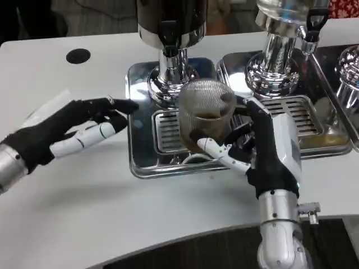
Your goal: Grasp the cup under the faucet to collect the drink, then remove the cup.
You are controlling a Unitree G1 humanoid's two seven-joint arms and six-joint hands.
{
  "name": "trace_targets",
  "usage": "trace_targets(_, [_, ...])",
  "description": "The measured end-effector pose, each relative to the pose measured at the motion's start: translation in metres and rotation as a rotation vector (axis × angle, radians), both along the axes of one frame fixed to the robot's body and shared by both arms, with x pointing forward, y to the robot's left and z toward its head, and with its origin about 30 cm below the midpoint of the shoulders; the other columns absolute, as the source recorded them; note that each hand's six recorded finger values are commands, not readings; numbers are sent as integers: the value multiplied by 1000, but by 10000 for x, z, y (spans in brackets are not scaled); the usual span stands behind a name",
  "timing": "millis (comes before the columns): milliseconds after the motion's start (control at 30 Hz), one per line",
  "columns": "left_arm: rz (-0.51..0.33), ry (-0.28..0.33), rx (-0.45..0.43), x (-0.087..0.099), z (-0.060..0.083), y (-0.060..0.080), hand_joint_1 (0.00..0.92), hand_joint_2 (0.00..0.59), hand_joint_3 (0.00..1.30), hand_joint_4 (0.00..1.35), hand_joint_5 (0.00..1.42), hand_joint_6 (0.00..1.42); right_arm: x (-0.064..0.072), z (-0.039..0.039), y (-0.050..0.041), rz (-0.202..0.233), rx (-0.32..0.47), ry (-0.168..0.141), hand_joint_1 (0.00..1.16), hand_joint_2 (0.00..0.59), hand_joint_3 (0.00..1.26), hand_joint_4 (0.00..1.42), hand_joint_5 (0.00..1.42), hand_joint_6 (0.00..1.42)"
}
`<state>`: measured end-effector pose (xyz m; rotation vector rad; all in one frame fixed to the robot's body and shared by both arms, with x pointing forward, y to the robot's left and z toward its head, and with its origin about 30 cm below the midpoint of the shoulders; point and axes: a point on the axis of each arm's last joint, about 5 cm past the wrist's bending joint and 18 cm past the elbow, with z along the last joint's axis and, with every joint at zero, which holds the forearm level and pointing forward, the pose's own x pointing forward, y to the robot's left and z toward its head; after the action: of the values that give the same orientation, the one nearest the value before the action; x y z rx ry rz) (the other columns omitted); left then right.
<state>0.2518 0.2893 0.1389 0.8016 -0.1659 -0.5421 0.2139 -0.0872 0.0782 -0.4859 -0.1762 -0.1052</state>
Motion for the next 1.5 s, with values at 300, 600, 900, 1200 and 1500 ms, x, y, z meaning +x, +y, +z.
trace_targets(300, [-36, -2, 1, -122, -58, -42, 0, 171, 283, 231, 277, 338, -187, 74, -22, 32, 18, -16, 669, 222, 509, 569, 813, 1178])
trace_targets(600, [-71, -24, -32, -338, -71, -89, 0, 171, 278, 226, 271, 337, -438, 75, -88, 47, 27, 12, 668, 222, 511, 569, 813, 1178])
trace_targets(900, [-52, -21, -55, -425, -51, -81, 0, 171, 277, 223, 267, 337, -472, 71, -113, 56, 6, 25, 667, 228, 514, 583, 823, 1178])
trace_targets(1200, [-39, -16, -56, -426, -41, -71, 0, 171, 277, 223, 266, 337, -466, 71, -136, 59, 2, 32, 668, 229, 523, 586, 823, 1177])
trace_targets(1500, [-38, -17, -55, -426, -40, -69, 0, 171, 277, 223, 266, 337, -464, 71, -145, 58, 5, 34, 672, 226, 526, 586, 823, 1177])
